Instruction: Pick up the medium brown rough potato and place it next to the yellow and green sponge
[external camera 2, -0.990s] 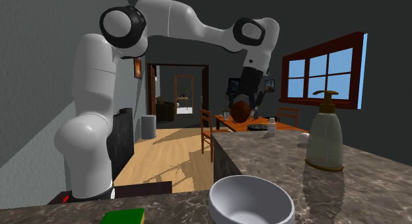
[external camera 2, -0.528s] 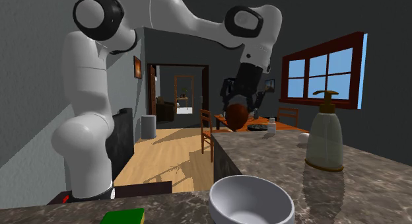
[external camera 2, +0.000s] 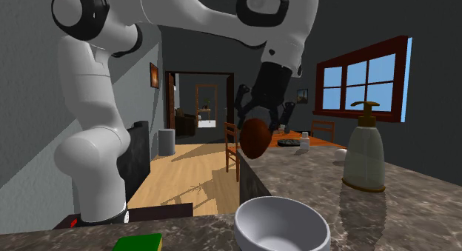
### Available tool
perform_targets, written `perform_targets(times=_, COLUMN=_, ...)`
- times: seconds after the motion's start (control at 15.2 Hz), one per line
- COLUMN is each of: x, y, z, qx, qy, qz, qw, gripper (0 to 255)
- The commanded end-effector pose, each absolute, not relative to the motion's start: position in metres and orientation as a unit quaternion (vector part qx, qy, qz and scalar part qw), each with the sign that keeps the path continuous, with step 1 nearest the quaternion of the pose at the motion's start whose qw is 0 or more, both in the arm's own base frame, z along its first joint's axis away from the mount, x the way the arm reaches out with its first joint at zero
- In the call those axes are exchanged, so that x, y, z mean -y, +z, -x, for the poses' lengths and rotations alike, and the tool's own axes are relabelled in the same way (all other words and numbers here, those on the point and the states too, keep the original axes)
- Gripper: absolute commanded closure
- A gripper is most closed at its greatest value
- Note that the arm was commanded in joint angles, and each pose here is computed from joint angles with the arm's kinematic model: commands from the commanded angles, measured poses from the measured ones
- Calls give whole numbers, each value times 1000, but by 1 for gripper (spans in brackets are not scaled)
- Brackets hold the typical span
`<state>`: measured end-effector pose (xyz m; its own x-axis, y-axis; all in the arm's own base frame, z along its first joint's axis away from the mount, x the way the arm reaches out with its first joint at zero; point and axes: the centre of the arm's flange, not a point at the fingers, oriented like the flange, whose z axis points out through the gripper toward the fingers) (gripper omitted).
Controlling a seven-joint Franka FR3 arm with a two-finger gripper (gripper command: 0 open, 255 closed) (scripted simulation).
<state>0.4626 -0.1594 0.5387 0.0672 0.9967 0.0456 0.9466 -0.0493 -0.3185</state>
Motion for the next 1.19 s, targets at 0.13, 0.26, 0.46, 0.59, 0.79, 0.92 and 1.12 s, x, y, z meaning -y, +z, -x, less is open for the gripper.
perform_targets(times=0.13, x=202, y=540, z=-434, qx=677, qy=94, qz=718, qw=133, gripper=255)
perform_targets(times=0.26, x=224, y=540, z=-420, qx=677, qy=94, qz=718, qw=133, gripper=255)
perform_targets(times=0.46, x=258, y=540, z=-399, qx=677, qy=94, qz=718, qw=133, gripper=255)
perform_targets(times=0.59, x=280, y=540, z=-385, qx=677, qy=94, qz=718, qw=133, gripper=255)
perform_targets(times=0.79, x=314, y=541, z=-364, qx=677, qy=94, qz=718, qw=133, gripper=255)
perform_targets(times=0.92, x=336, y=541, z=-350, qx=677, qy=94, qz=718, qw=133, gripper=255)
perform_targets(times=1.12, x=370, y=541, z=-329, qx=677, qy=94, qz=718, qw=133, gripper=255)
